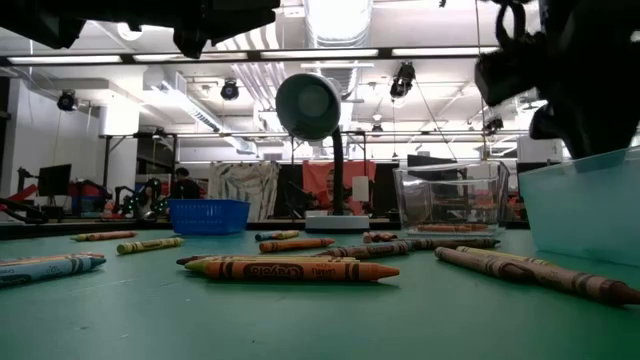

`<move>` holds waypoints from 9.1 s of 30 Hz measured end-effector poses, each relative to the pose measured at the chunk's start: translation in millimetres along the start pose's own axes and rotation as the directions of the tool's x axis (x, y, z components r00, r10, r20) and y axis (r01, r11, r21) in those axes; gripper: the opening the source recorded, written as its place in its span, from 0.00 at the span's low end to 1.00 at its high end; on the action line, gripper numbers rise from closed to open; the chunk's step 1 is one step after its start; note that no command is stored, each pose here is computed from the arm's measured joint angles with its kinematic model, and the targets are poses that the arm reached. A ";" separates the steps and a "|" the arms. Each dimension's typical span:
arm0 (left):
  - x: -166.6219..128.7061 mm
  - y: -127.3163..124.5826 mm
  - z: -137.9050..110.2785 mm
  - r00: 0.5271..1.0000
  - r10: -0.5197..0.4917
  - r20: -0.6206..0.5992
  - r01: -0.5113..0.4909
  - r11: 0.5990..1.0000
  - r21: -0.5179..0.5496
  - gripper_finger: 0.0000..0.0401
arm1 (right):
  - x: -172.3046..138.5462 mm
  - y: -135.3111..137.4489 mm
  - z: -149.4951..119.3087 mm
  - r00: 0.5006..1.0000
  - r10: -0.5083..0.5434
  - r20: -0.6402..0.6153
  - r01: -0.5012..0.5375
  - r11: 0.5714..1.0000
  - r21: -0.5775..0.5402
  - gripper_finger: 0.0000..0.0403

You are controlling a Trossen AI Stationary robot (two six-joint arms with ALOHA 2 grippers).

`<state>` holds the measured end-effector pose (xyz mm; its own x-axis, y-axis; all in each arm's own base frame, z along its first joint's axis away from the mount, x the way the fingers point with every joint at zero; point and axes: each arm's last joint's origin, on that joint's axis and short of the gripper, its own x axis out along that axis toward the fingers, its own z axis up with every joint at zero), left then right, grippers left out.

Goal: Sort crayons
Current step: Put the yellow crayon into the red bin, then put the brown crayon into the blue bin

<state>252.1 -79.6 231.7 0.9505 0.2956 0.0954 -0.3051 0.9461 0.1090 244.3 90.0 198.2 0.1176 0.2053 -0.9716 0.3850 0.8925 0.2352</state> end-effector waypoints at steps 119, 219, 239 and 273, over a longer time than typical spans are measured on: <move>-42.7 -15.5 57.8 0.229 -0.025 -0.973 0.049 0.999 -0.014 0.00 | -73.6 41.3 38.7 0.904 0.026 0.428 0.131 0.933 -0.335 0.19; -56.8 -85.3 50.2 0.471 -0.006 -0.882 0.043 0.999 0.016 0.20 | -67.3 66.0 32.5 0.761 -0.003 0.649 0.167 0.967 -0.191 0.16; -51.9 -20.3 30.0 0.646 0.116 -0.755 0.121 0.960 0.252 0.19 | -68.1 14.4 78.1 0.814 -0.067 0.577 0.127 0.990 -0.064 0.14; -16.5 47.5 2.5 0.927 -0.005 -0.375 0.020 0.999 0.038 0.19 | -39.7 -17.7 99.8 0.947 -0.002 0.321 0.073 0.975 -0.209 0.14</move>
<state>221.8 -39.8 237.7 0.9042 0.3194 -0.2835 -0.2876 0.9461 0.1486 324.2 26.0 235.2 0.4043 0.0639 -0.9124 0.1924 0.9693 0.1532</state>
